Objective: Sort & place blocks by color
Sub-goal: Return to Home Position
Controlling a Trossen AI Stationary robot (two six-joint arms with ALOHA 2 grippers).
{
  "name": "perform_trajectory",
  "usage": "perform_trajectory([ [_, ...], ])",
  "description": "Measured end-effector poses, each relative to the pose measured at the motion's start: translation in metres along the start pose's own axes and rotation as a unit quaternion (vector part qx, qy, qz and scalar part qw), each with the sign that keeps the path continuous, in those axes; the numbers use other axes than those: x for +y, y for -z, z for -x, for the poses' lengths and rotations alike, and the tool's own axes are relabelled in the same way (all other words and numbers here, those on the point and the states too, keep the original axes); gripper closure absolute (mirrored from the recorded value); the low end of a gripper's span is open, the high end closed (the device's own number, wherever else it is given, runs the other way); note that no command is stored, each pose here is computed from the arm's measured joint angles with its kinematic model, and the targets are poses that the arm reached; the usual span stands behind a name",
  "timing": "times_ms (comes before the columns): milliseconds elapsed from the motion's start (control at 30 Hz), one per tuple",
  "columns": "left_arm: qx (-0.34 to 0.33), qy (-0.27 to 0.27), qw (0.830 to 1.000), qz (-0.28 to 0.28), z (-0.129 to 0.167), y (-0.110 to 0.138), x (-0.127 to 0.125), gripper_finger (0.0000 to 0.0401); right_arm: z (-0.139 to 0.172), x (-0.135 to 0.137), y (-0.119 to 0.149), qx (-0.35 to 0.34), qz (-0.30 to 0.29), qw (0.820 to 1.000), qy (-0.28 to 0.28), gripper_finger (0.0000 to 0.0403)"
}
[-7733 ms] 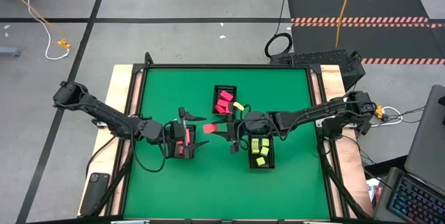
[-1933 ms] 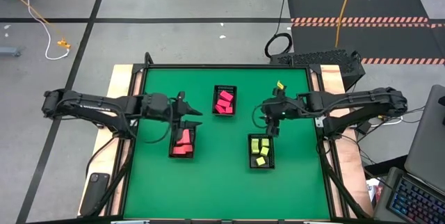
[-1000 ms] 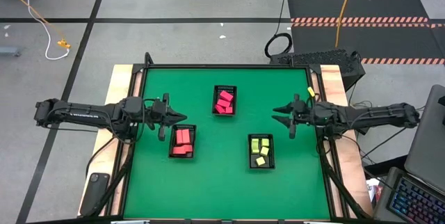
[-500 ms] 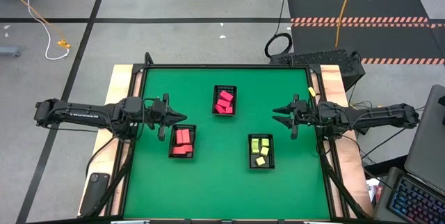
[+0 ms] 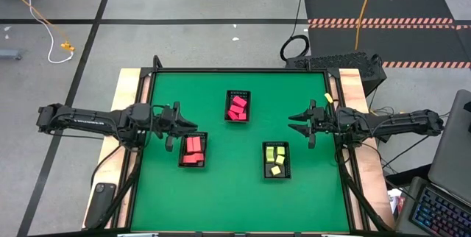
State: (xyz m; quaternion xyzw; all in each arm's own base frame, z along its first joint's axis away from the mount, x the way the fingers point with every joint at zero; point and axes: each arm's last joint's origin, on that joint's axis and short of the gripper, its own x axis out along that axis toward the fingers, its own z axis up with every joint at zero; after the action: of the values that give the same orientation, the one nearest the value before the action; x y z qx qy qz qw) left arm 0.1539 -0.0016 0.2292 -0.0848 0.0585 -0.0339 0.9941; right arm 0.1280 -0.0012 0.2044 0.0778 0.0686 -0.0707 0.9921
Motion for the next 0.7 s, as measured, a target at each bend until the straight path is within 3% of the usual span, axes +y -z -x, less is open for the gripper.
perform_trajectory([
  [333, 0.026, 0.006, 0.999, -0.026, -0.0011, 0.0054, -0.0020, 0.0327, -0.0001, -0.0006, 0.0039, 0.021, 0.003, 1.000, 0.002, 0.0273],
  [700, 0.012, 0.007, 0.999, -0.035, -0.0011, 0.0026, -0.0025, 0.0327, 0.0001, -0.0011, 0.0065, 0.035, 0.005, 0.999, 0.005, 0.0273],
])
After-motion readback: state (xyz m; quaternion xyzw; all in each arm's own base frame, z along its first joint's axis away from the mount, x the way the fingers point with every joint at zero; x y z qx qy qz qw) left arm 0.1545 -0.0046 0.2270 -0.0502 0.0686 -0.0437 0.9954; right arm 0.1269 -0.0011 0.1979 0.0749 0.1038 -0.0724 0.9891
